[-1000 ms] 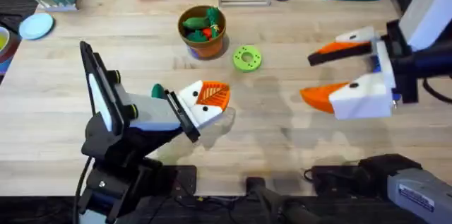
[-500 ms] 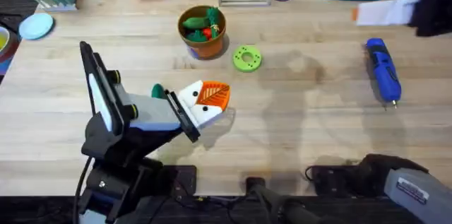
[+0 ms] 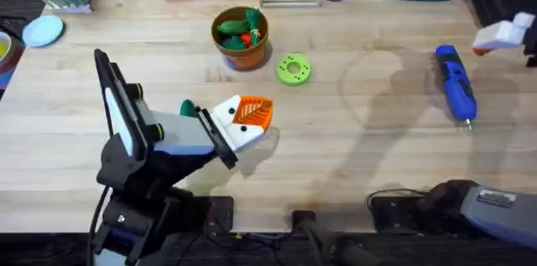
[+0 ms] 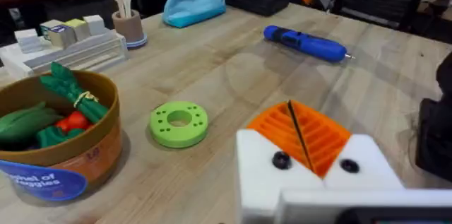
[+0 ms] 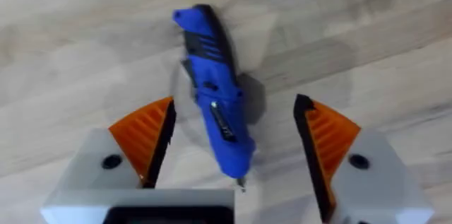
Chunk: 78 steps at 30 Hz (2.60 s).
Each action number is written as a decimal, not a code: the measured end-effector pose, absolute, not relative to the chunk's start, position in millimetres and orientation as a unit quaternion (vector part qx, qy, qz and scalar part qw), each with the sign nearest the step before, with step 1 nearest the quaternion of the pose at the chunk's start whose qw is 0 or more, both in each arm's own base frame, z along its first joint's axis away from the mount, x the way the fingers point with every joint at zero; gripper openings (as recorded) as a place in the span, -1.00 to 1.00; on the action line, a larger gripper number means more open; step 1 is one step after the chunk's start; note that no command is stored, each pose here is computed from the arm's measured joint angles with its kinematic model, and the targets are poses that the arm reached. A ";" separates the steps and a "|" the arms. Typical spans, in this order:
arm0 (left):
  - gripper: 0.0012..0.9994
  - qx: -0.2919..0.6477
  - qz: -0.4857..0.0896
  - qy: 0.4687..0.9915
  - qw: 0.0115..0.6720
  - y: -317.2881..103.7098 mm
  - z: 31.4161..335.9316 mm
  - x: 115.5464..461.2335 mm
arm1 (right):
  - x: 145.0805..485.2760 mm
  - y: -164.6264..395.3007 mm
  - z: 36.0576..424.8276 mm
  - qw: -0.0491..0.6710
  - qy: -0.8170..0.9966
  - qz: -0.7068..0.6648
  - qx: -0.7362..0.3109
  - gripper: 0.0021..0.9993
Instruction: Pick up the gripper from the table and insert it into the empty holder that is missing its gripper. Then pick up a screw, insert it into the mounting hole, and use the screwdriver to tighten it. Finally, clean up the table by picking up the vegetable and placing it into the bucket.
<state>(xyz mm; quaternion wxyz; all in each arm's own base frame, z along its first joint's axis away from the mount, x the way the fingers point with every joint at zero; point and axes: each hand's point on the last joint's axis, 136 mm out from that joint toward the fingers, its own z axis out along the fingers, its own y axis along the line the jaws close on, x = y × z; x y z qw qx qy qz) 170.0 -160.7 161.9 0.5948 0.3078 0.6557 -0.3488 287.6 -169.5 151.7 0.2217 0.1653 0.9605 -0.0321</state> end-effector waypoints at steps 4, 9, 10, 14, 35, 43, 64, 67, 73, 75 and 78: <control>-0.99 0.308 -0.349 0.656 0.595 -160.7 161.9 170.0 | 283.3 -175.6 139.6 0.191 0.974 -0.058 0.111 0.99; -0.99 0.308 -0.349 0.656 0.595 -160.7 161.9 170.0 | 289.2 -174.9 123.0 0.164 0.984 -0.071 0.025 0.99; -0.99 0.308 -0.349 0.656 0.595 -160.7 161.9 170.0 | 290.8 -174.1 116.5 0.156 0.985 -0.067 0.014 0.99; -0.99 0.308 -0.349 0.656 0.595 -160.7 161.9 170.0 | 294.0 -166.1 81.6 0.112 0.993 -0.035 -0.015 0.99; -0.99 0.308 -0.349 0.656 0.595 -160.7 161.9 170.0 | 332.6 -141.5 35.0 0.100 0.991 -0.028 -0.089 0.99; -0.99 0.308 -0.349 0.656 0.595 -160.7 161.9 170.0 | 333.7 -141.0 33.2 0.099 0.991 -0.019 -0.087 0.98; -0.99 0.308 -0.349 0.656 0.595 -160.7 161.9 170.0 | 336.1 -144.6 33.6 0.102 0.991 -0.023 -0.087 -0.29; -0.99 0.308 -0.349 0.656 0.595 -160.7 161.9 170.0 | 336.9 -147.0 32.5 0.102 0.991 -0.028 -0.087 -0.55; -0.99 0.308 -0.349 0.656 0.595 -160.7 161.9 170.0 | 338.6 -149.4 33.0 0.103 0.990 -0.034 -0.087 -0.80; -0.99 0.308 -0.349 0.656 0.595 -160.7 161.9 170.0 | 338.4 -149.4 32.9 0.102 0.990 -0.034 -0.087 -0.80; -0.99 0.308 -0.349 0.656 0.595 -160.7 161.9 170.0 | 337.8 -149.1 32.8 0.101 0.990 -0.033 -0.087 -0.81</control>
